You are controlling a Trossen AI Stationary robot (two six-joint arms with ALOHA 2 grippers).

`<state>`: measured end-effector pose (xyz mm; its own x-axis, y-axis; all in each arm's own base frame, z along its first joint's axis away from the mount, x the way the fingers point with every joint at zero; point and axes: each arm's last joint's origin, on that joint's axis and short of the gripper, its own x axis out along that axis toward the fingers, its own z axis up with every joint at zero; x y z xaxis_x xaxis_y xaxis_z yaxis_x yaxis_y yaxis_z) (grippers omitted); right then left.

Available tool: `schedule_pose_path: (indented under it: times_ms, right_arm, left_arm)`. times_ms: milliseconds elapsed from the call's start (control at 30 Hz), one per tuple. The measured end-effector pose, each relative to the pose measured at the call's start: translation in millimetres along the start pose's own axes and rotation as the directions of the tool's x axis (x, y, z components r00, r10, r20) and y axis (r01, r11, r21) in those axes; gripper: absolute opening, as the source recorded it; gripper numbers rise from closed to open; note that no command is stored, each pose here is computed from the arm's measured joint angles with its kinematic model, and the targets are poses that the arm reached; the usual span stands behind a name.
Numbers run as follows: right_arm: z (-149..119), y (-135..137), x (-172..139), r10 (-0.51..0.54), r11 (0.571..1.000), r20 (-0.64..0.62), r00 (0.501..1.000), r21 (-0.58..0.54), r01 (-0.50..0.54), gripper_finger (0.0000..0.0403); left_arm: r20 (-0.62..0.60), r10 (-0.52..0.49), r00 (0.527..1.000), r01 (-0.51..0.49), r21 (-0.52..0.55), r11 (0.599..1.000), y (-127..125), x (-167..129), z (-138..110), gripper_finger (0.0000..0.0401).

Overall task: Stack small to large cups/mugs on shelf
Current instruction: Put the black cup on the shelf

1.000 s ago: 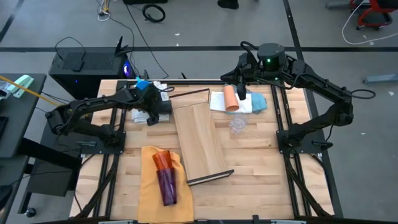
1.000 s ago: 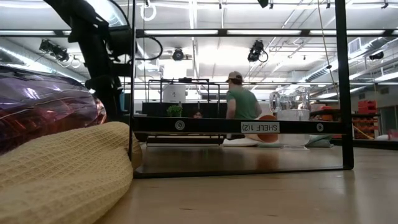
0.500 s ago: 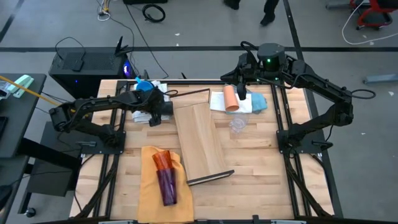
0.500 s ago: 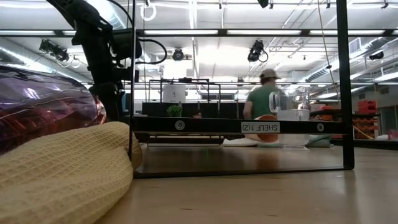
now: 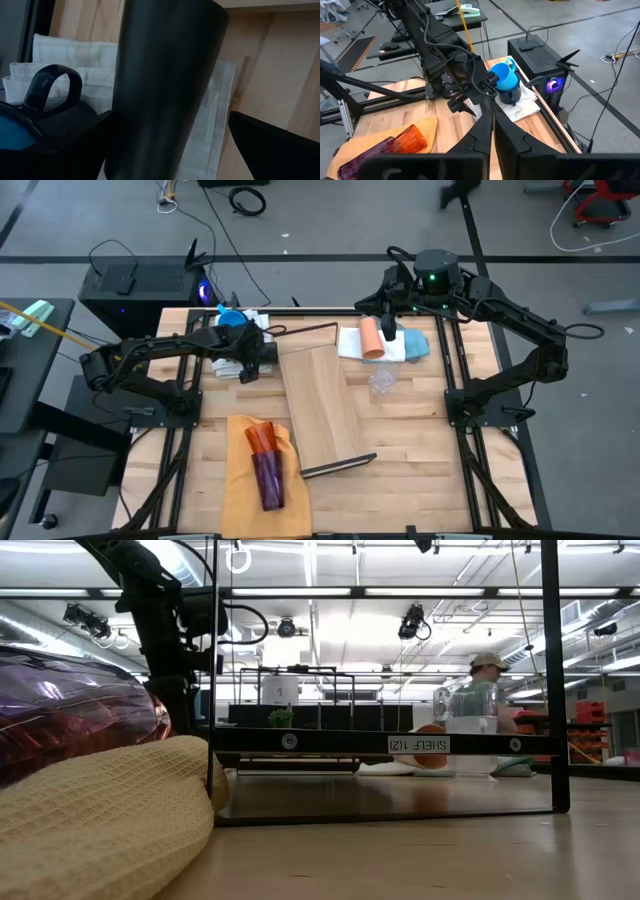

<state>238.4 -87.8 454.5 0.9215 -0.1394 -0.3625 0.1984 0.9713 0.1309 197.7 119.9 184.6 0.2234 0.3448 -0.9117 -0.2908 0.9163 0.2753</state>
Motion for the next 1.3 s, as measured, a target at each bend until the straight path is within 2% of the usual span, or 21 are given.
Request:
schedule_pose_path:
  times_ms: [167,467,667,900,1067,1300]
  right_arm:
    - [0.0,0.0,0.0,0.001,1.000,0.000,1.000,0.000,-0.001,0.0024]
    - [0.0,0.0,0.0,0.001,1.000,0.000,1.000,0.000,-0.001,0.0024]
    - [0.0,0.0,0.0,0.001,1.000,0.000,1.000,0.000,-0.001,0.0024]
    - [-0.1,0.0,0.0,0.001,1.000,-0.001,1.000,0.003,-0.001,0.0024]
    - [-0.1,0.0,0.0,0.001,1.000,-0.001,1.000,0.003,-0.001,0.0024]
    - [-0.1,0.0,0.0,0.001,1.000,-0.001,1.000,0.003,-0.001,0.0024]
  left_arm:
    - [-0.004,0.005,1.000,-0.005,-0.051,0.999,0.4,0.2,-0.3,0.0399]
    - [-0.030,-0.022,0.999,0.020,-0.038,0.999,-1.1,2.4,-2.3,0.0397]
    - [-0.118,-0.098,0.988,0.095,-0.031,0.995,-8.9,18.9,-5.5,0.0399]
    - [-0.177,-0.104,0.979,0.099,-0.039,0.994,-17.5,33.9,-3.8,0.0396]
    - [-0.175,-0.081,0.981,0.079,-0.020,0.997,-21.5,33.1,-2.1,0.0367]
    - [-0.180,-0.065,0.982,0.063,-0.019,0.998,-21.2,32.6,-2.2,0.0298]
